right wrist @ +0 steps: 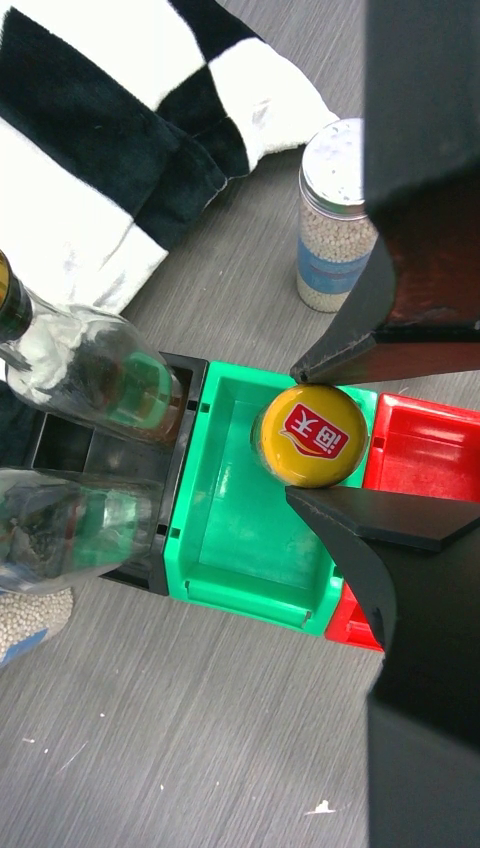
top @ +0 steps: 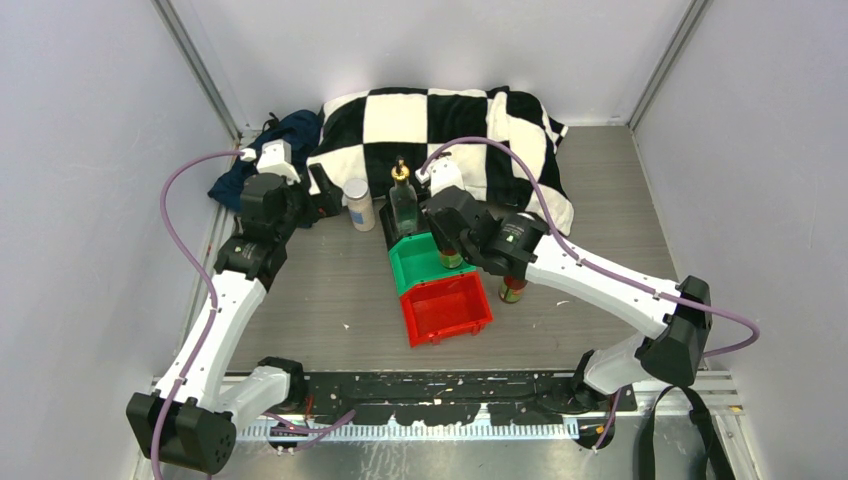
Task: Organize the condiment bottles
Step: Place the bottle in the storage box.
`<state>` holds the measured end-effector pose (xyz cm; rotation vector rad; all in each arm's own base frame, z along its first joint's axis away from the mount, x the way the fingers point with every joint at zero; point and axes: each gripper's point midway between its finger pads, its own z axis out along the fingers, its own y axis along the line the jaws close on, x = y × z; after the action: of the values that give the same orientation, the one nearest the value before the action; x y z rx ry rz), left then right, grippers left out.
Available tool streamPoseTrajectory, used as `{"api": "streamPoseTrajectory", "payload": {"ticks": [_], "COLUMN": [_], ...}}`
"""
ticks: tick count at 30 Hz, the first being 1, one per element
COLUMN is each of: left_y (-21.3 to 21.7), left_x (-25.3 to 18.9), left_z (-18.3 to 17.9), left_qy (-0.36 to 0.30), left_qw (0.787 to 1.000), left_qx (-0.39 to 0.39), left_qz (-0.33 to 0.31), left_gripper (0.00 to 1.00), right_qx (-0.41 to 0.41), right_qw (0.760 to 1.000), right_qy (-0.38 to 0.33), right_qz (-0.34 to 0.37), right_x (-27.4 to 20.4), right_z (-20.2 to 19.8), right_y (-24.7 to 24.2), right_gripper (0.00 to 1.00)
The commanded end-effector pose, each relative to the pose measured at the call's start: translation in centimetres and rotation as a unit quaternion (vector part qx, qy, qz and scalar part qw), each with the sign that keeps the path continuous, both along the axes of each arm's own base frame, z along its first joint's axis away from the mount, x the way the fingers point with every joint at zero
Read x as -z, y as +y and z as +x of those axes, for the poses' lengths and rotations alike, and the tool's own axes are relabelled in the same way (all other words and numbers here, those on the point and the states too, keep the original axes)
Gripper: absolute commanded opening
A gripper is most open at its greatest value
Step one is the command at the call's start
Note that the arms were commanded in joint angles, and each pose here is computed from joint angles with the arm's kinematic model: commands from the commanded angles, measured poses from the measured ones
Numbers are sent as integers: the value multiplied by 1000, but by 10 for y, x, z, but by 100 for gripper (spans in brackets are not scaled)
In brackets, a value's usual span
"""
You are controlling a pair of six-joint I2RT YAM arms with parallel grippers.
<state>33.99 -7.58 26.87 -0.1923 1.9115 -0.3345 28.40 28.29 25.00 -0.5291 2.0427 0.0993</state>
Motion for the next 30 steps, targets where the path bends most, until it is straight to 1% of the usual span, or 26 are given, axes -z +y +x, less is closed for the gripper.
{"api": "streamPoseTrajectory", "payload": {"ticks": [1,13,30], "left_y": [0,0,-2], "left_x": [-11,-10,-9], "left_z": [5,5,6], "left_qy": [-25,-25,-24], "left_qw": [1000,1000,1000], "left_qx": [-3,-3,0], "left_qz": [0,2,4], "left_gripper": [94,94,94], "right_qx": [6,16,31], "right_qw": [996,996,995], "right_qy": [-58,-48,-33], "right_qz": [63,73,88], "right_x": [-39,-23,-1], "right_z": [15,26,33], "right_y": [14,9,-3], "right_gripper": [1,1,1]}}
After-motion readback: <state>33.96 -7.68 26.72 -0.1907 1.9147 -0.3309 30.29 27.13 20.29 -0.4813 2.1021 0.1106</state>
